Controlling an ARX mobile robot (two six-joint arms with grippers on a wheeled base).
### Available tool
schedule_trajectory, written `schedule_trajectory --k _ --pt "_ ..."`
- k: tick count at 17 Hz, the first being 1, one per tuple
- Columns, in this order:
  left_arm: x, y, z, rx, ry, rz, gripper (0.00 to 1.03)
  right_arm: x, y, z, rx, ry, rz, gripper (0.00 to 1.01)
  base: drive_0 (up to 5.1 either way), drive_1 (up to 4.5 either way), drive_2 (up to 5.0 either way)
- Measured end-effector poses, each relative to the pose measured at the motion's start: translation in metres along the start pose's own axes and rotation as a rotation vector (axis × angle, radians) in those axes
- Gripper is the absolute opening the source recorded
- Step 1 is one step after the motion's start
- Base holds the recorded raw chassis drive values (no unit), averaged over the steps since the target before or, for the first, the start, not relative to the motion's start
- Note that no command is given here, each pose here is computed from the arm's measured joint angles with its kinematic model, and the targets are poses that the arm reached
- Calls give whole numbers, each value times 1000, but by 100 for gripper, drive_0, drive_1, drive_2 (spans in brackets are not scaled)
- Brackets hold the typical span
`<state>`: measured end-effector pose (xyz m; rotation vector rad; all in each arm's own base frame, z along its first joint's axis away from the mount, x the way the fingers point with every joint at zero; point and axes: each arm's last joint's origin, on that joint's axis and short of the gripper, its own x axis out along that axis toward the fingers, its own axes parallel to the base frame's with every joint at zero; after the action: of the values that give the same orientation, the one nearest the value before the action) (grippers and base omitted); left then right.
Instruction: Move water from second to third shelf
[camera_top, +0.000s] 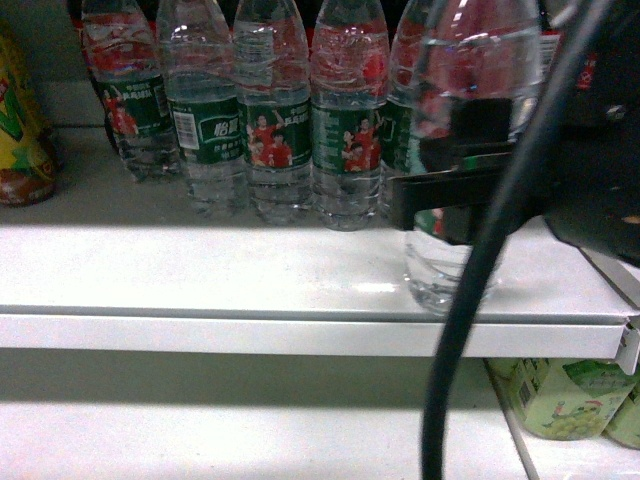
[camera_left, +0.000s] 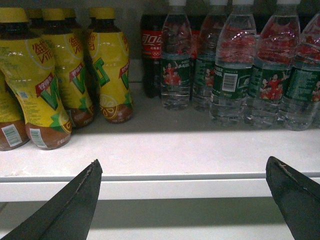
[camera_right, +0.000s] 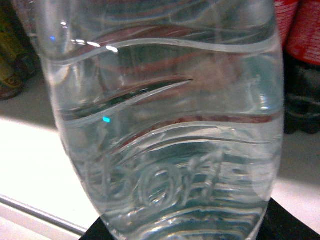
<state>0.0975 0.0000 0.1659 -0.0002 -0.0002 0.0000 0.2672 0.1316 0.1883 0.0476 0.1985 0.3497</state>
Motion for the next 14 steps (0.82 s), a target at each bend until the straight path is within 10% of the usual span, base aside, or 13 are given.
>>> schedule_trajectory --k 14 --pt "0 0 0 0 0 0 98 -71 -42 -6 -30 23 -23 42 0 0 0"
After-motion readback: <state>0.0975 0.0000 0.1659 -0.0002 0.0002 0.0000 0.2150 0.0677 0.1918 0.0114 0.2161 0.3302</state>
